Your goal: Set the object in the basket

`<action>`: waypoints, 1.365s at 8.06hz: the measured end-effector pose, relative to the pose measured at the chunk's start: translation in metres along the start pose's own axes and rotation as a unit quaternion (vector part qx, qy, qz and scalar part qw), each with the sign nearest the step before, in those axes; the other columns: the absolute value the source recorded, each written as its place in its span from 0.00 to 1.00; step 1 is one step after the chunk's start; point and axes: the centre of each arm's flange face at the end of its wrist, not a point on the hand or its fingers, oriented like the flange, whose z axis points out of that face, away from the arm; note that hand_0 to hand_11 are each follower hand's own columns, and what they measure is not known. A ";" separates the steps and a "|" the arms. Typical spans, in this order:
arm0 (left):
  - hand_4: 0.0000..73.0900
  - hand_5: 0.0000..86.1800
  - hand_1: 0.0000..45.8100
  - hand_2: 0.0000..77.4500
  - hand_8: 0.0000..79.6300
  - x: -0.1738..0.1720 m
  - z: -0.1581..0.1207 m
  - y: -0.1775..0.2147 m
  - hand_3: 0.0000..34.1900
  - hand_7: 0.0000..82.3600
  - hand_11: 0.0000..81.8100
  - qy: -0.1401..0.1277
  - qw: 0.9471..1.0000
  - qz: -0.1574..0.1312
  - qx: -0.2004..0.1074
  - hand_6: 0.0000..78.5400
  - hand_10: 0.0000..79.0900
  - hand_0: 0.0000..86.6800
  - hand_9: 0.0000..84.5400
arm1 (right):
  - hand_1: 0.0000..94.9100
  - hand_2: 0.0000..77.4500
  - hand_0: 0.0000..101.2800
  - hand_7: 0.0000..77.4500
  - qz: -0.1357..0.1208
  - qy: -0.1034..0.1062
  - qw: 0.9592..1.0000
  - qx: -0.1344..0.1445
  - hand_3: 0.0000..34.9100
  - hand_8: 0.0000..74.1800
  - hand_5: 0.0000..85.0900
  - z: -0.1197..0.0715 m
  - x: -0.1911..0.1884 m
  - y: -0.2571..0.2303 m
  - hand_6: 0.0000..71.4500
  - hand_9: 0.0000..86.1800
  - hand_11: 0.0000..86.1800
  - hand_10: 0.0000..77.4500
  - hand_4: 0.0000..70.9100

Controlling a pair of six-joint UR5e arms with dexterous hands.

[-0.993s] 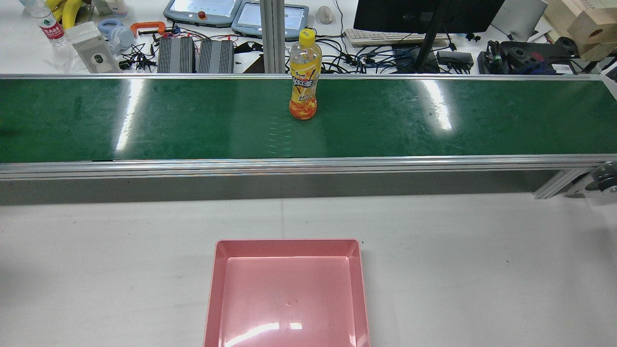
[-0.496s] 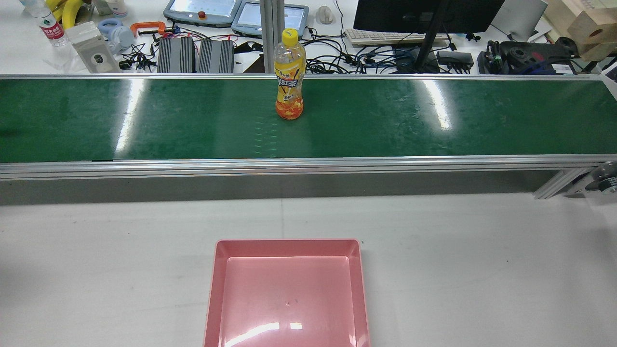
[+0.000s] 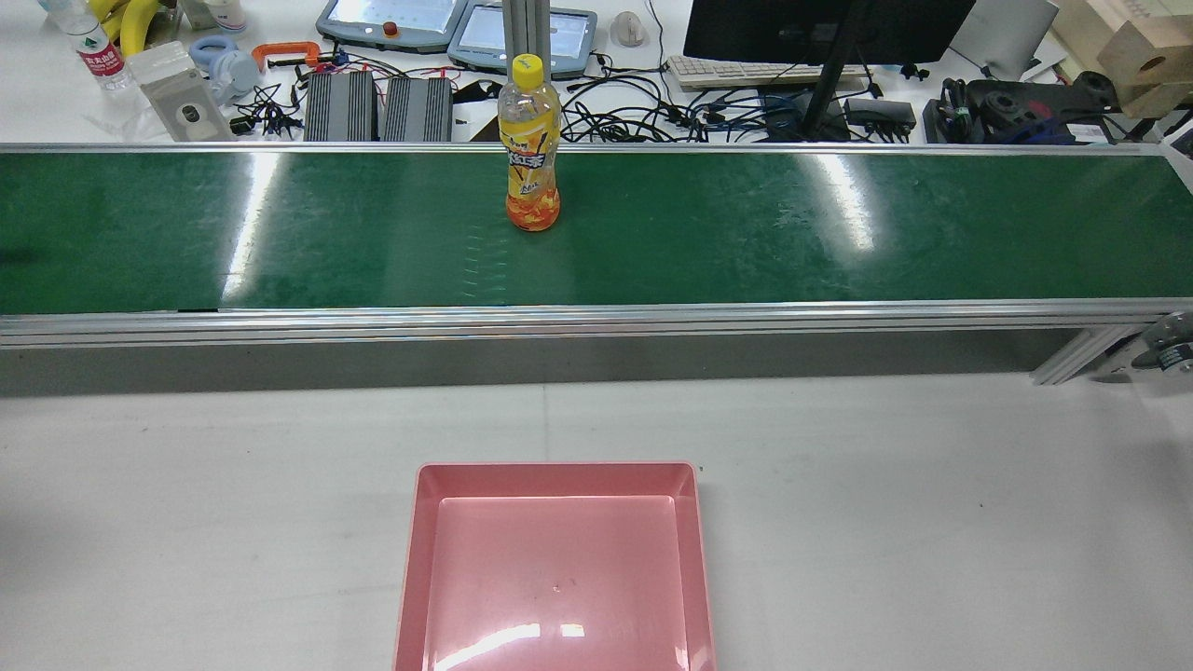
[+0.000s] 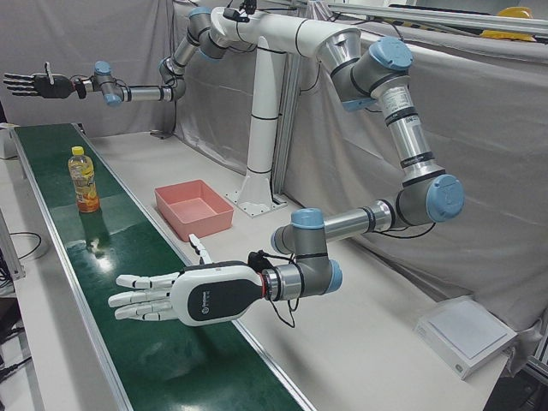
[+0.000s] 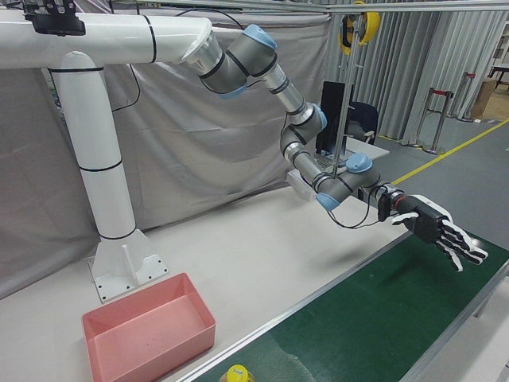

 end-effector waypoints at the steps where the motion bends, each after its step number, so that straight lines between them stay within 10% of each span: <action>1: 0.01 0.22 0.32 0.08 0.01 0.000 0.000 0.000 0.00 0.01 0.18 0.000 1.000 0.000 0.000 0.01 0.11 0.57 0.04 | 0.00 0.01 0.00 0.01 0.000 0.000 1.000 0.000 0.01 0.00 0.00 0.000 0.000 0.000 0.00 0.00 0.00 0.00 0.00; 11: 0.01 0.23 0.36 0.13 0.01 0.001 0.013 0.011 0.00 0.01 0.19 0.002 1.000 0.000 -0.011 0.01 0.11 0.56 0.03 | 0.00 0.01 0.00 0.01 0.001 0.000 1.000 0.000 0.01 0.00 0.00 0.000 0.000 0.000 0.00 0.00 0.00 0.00 0.00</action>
